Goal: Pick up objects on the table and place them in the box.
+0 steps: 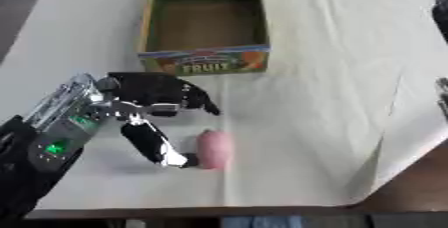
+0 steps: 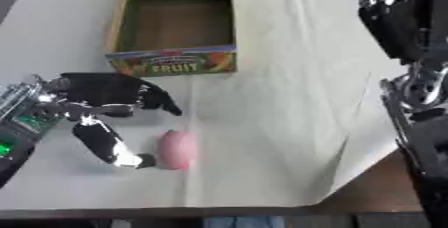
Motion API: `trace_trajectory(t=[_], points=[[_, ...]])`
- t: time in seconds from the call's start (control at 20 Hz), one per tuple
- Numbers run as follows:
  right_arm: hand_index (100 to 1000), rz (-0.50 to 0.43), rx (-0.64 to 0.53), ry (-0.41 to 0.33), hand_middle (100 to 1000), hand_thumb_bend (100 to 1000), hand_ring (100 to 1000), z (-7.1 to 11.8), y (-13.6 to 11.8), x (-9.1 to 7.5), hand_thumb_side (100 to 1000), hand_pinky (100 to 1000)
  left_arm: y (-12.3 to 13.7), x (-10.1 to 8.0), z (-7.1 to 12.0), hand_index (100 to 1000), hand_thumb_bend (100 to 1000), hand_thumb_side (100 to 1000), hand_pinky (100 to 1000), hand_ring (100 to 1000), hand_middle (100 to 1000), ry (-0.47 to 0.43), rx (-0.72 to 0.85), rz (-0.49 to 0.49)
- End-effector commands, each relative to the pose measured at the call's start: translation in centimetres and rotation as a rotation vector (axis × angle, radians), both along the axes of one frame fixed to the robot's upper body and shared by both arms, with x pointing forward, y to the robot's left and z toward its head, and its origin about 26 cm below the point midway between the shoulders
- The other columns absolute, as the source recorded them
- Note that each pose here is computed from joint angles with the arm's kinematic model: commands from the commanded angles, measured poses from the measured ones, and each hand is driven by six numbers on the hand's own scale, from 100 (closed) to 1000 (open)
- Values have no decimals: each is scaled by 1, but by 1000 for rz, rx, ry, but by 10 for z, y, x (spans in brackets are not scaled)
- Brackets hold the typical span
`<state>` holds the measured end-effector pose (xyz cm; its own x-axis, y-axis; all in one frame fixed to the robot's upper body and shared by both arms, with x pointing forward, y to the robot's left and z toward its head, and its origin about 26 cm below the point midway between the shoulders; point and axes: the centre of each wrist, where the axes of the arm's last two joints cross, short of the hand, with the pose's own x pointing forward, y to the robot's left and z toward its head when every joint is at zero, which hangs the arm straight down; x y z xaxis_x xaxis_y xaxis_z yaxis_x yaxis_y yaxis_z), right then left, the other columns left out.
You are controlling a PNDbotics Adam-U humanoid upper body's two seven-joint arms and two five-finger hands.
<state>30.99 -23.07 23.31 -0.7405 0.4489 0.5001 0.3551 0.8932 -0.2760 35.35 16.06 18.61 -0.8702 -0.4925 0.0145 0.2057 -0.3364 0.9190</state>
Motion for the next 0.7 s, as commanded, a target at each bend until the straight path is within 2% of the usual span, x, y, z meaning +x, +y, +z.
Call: trace_trajectory(t=[0.05, 0.45, 0.7], points=[[789, -2, -7, -28, 523, 453, 822, 9, -3, -3, 738, 565, -3, 3, 3, 932, 437, 654, 848, 874, 791, -9, 8, -2], [789, -2, -5, -26, 522, 454, 823, 9, -3, -3, 737, 567, -8, 5, -5, 930, 443, 654, 843, 865, 778, 14, 16, -4], [789, 3, -4, -27, 521, 454, 824, 9, -3, -3, 737, 568, -12, 8, -14, 928, 447, 640, 841, 866, 778, -2, 39, -3]])
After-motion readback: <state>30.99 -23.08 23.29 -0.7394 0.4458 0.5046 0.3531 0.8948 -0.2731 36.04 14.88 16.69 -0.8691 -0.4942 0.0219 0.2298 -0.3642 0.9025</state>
